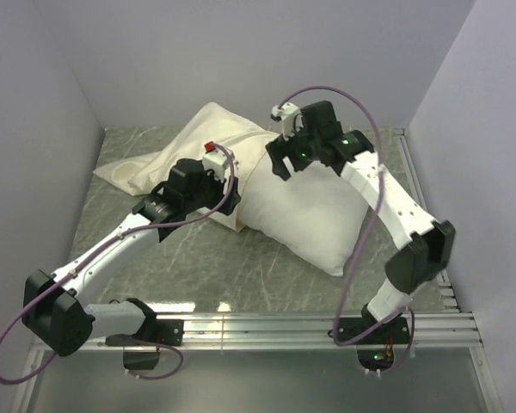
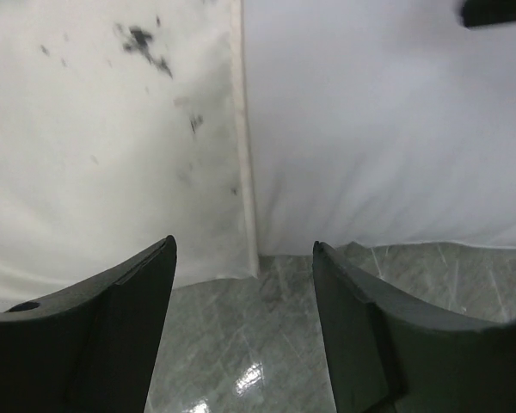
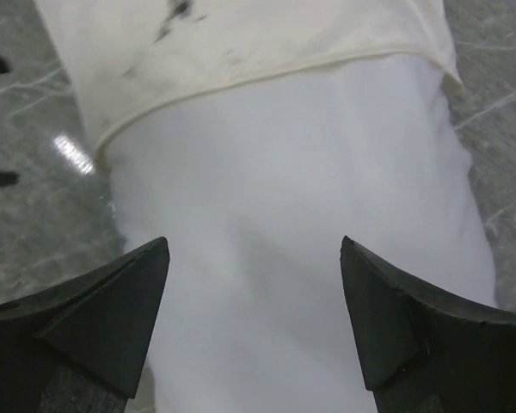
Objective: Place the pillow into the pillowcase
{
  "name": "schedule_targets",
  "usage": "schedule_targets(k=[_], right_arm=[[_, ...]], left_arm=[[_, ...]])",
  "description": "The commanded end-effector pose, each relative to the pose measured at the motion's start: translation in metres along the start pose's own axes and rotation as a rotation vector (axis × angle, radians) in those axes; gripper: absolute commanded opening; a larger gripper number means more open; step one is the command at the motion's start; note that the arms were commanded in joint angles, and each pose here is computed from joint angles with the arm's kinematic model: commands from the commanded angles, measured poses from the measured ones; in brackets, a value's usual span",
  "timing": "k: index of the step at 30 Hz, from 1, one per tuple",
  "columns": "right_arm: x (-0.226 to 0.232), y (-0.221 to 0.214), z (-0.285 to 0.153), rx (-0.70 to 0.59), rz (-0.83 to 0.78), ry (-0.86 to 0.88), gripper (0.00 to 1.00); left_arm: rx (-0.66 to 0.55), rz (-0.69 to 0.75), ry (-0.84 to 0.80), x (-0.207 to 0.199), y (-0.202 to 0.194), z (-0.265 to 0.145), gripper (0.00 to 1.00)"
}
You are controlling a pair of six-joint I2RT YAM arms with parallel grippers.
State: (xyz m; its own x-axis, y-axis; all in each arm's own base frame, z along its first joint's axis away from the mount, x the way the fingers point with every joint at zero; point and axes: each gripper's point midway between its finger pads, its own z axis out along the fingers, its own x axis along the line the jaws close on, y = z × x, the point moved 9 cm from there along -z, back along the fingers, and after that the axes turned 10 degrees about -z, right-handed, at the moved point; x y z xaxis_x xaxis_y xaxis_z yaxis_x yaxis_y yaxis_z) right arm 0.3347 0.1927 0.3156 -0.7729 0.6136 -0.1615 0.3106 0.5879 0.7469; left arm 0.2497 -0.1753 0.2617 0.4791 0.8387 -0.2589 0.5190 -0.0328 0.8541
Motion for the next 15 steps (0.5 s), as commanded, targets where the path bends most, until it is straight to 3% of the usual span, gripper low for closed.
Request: schedule_targets(k=[1,6,12,15], right_arm=[[0.022,-0.014,-0.053,-0.058,-0.078,0.074,0.87],[0.043,-0.070,-0.040,0.043,-0.011,0.100,0.84],[0.044,-0.096,-0.007,0.127,0.035,0.078,0.83],[0.041,-0.099,0.015,0.159,0.075,0.075,0.70]], left_arm=[[-0.097,-0.008,-0.021,-0.010,0.021,0.007,0.70],[-0.071,0.013,0.002,-0.014,0.020,0.023,0.70],[-0.026,0.031,0.048,-0.012,0.020,0.049,0.67],[-0.003,0.015,0.087,-0.008,0.013,0.061,0.57]])
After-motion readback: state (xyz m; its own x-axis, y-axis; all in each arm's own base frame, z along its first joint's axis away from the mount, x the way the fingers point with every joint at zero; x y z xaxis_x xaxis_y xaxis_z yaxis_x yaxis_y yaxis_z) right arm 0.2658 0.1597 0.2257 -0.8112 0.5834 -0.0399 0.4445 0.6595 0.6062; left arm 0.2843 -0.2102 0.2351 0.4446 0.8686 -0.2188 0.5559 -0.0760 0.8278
